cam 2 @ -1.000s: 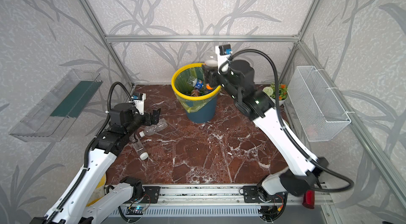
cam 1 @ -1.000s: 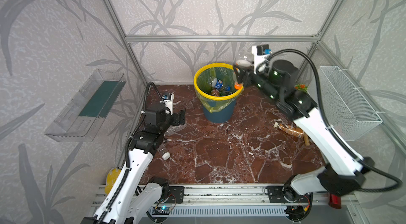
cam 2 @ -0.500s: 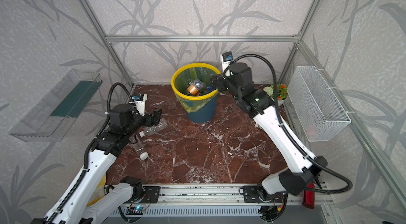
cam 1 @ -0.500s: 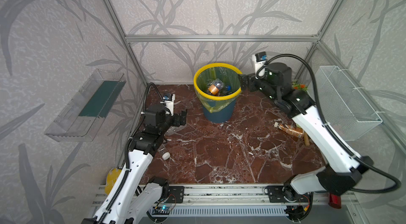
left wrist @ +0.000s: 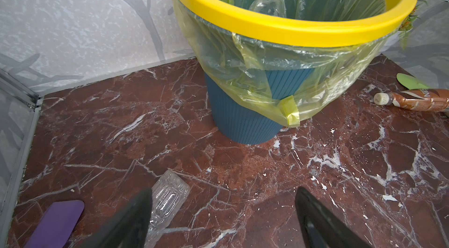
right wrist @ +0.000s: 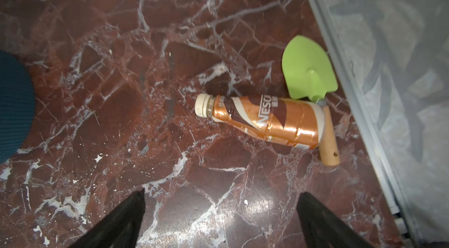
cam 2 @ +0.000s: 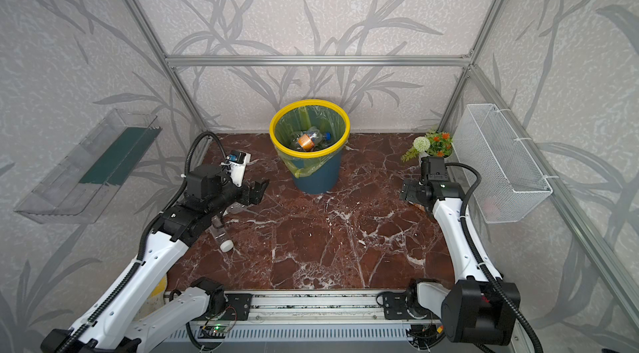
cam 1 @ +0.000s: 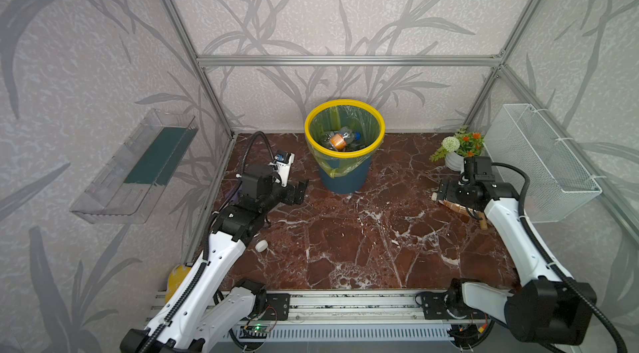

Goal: Throw the plastic bottles in the bin
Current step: Rotate the plastic bottle at the middle-right of the table.

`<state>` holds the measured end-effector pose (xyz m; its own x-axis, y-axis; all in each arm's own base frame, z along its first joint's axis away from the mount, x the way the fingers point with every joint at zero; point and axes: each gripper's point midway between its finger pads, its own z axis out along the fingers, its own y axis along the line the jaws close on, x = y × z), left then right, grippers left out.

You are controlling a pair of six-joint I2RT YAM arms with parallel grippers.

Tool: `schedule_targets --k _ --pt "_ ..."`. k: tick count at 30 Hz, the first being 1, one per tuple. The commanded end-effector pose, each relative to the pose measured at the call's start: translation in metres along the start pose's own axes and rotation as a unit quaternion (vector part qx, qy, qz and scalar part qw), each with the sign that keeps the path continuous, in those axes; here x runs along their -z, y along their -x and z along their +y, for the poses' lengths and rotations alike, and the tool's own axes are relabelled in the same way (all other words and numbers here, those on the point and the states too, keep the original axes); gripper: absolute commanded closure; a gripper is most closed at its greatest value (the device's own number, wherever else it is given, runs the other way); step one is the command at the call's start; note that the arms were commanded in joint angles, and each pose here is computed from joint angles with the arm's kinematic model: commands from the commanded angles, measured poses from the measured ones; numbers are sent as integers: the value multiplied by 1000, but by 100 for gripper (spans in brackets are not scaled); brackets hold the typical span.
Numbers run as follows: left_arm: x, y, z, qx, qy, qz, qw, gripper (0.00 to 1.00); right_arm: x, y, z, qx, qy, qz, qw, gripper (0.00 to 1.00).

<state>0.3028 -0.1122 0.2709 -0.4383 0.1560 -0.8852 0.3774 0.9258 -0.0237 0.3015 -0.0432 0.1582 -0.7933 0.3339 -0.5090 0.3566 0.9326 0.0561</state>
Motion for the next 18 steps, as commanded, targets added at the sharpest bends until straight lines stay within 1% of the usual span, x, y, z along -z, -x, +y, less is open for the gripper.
schedule_targets --k 1,4,7,9,16,18 --pt "7 6 -4 -19 -6 -6 1000 10 -9 15 -8 -59 12 -16 998 3" --pt "4 2 -8 -19 -16 0 1000 10 -25 27 -14 -62 3 -16 998 3" --pt "2 -1 -12 -23 -24 8 999 10 -44 31 -22 -66 -17 9 998 4" --pt "2 -2 -12 -26 -24 11 999 10 -54 38 -24 -64 -22 16 998 4" --pt "7 0 1 -40 14 0 999 10 -91 52 -27 -58 -18 25 998 5" --pt "9 -1 1 -41 16 -3 999 10 -100 52 -27 -54 -19 40 998 6"
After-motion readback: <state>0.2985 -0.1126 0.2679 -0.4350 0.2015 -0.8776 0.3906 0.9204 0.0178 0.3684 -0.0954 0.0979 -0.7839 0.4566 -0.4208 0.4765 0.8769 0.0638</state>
